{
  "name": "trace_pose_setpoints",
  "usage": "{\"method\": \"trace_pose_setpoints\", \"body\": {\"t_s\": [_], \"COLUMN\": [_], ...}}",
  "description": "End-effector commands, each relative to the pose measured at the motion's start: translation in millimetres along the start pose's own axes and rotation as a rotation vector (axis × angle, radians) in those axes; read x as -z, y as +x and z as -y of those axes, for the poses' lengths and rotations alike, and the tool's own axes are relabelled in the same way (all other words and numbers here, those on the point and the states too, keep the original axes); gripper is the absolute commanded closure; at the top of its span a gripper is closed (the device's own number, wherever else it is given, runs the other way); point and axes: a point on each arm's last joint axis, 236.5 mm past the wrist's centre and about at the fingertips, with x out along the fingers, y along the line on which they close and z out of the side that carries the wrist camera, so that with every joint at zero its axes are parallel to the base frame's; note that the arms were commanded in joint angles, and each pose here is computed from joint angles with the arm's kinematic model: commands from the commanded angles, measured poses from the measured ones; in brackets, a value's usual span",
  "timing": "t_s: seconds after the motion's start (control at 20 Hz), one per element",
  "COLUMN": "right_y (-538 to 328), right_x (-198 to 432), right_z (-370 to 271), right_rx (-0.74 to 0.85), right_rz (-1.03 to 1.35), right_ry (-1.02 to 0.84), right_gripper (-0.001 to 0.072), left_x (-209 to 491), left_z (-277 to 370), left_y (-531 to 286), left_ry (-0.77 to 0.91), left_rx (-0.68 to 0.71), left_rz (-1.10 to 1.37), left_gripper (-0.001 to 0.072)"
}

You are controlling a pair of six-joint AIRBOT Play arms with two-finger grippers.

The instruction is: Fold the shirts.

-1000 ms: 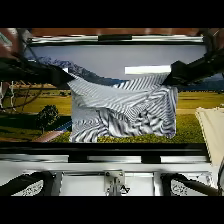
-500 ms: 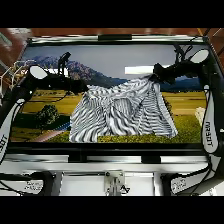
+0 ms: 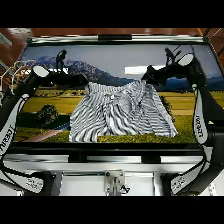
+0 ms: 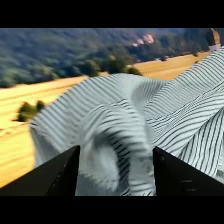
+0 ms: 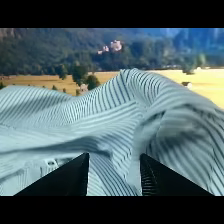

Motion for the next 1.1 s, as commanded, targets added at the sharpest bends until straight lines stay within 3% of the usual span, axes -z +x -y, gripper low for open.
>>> {"method": "trace_pose_setpoints", "body": {"t_s": [0.0,0.1,0.2,0.5,0.65,0.95,1.0,1.05], "right_y": [-80.9,-119.7,-116.3,0.1,41.6,74.5,78.8,80.8], "right_x": [10.9,40.7,71.7,144.2,165.2,168.1,167.9,167.0], "right_z": [33.5,48.9,34.2,-7.7,-7.5,-4.3,-1.3,0.9], "right_rx": [0.24,0.386,0.372,0.323,0.328,0.314,0.318,0.323], "right_rz": [-0.069,-0.171,-0.29,-0.43,-0.402,-0.373,-0.372,-0.369], "right_ry": [-0.096,-0.126,-0.143,-0.258,-0.225,-0.171,-0.164,-0.165], "right_gripper": [0.0106,0.0088,0.0088,0.0087,0.008,0.0081,0.0108,0.0326], "left_x": [-12.8,-6.3,13.6,37.8,43.9,43.6,43.3,43.1], "left_z": [-39.2,-64.2,-73.2,-48.8,-39.3,-39.9,-40.2,-39.4], "left_y": [-52.4,-82.6,-94.6,-87.8,-85.0,-84.6,-84.1,-83.7], "left_ry": [0.168,0.178,0.153,0.107,0.121,0.12,0.122,0.146], "left_rx": [-0.148,-0.278,-0.334,-0.316,-0.303,-0.304,-0.304,-0.298], "left_rz": [-0.097,-0.187,-0.279,-0.371,-0.398,-0.396,-0.395,-0.398], "left_gripper": [0.015,0.0147,0.0127,0.0129,0.0129,0.0129,0.0126,0.0053]}}
